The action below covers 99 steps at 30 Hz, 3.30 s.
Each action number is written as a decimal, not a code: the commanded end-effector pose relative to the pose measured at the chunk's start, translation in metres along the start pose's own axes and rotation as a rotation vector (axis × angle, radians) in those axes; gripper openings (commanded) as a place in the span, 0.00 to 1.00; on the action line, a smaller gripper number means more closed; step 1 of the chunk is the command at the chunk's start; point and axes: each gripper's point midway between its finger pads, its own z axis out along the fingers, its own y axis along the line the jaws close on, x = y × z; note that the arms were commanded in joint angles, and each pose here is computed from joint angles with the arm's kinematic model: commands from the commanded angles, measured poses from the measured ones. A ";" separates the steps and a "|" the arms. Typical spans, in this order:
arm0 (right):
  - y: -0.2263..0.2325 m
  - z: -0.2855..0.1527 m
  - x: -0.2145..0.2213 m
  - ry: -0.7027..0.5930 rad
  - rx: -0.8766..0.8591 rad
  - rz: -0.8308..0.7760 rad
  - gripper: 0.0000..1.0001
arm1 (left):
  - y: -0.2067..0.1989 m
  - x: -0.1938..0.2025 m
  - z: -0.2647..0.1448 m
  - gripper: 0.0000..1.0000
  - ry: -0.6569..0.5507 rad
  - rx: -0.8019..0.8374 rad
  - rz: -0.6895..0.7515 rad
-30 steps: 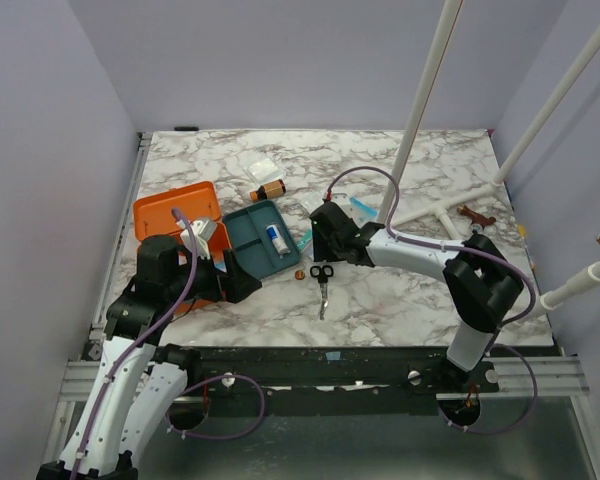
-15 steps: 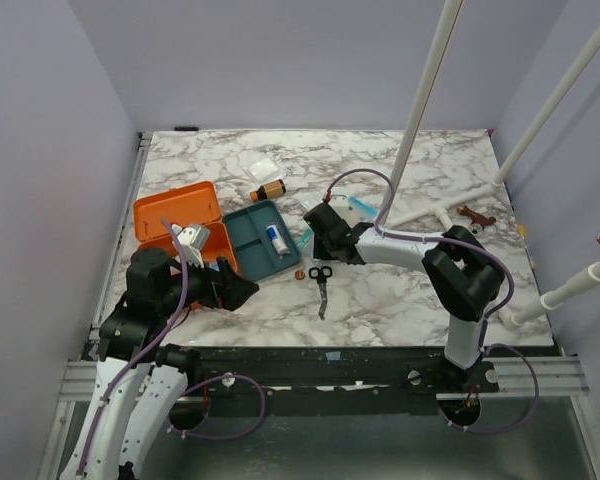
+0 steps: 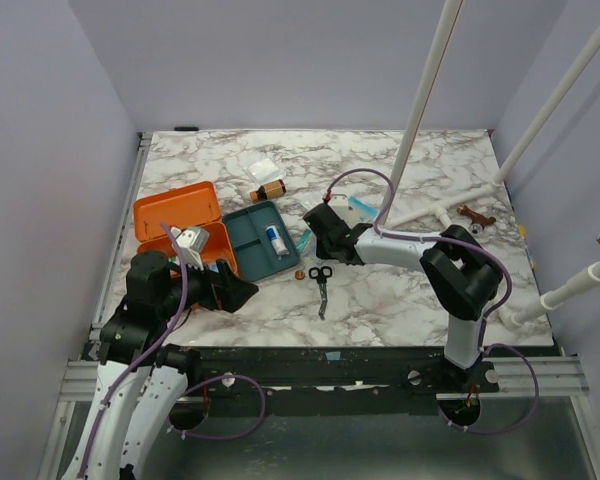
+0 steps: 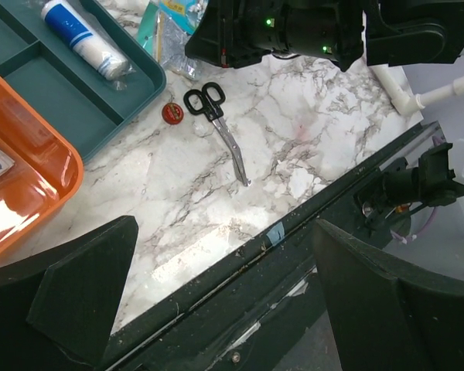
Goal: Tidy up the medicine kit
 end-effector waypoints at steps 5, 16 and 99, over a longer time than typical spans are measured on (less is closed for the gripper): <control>-0.021 -0.027 -0.012 -0.033 0.038 -0.037 0.01 | 0.002 -0.013 -0.010 0.99 -0.124 -0.038 0.038; 0.003 -0.089 -0.061 -0.144 -0.140 -0.104 0.01 | 0.010 -0.028 -0.034 0.99 -0.301 -0.128 0.050; 0.366 -0.158 -0.015 -0.268 -0.840 -0.529 0.52 | -0.021 -0.033 -0.076 0.98 -0.527 -0.022 0.178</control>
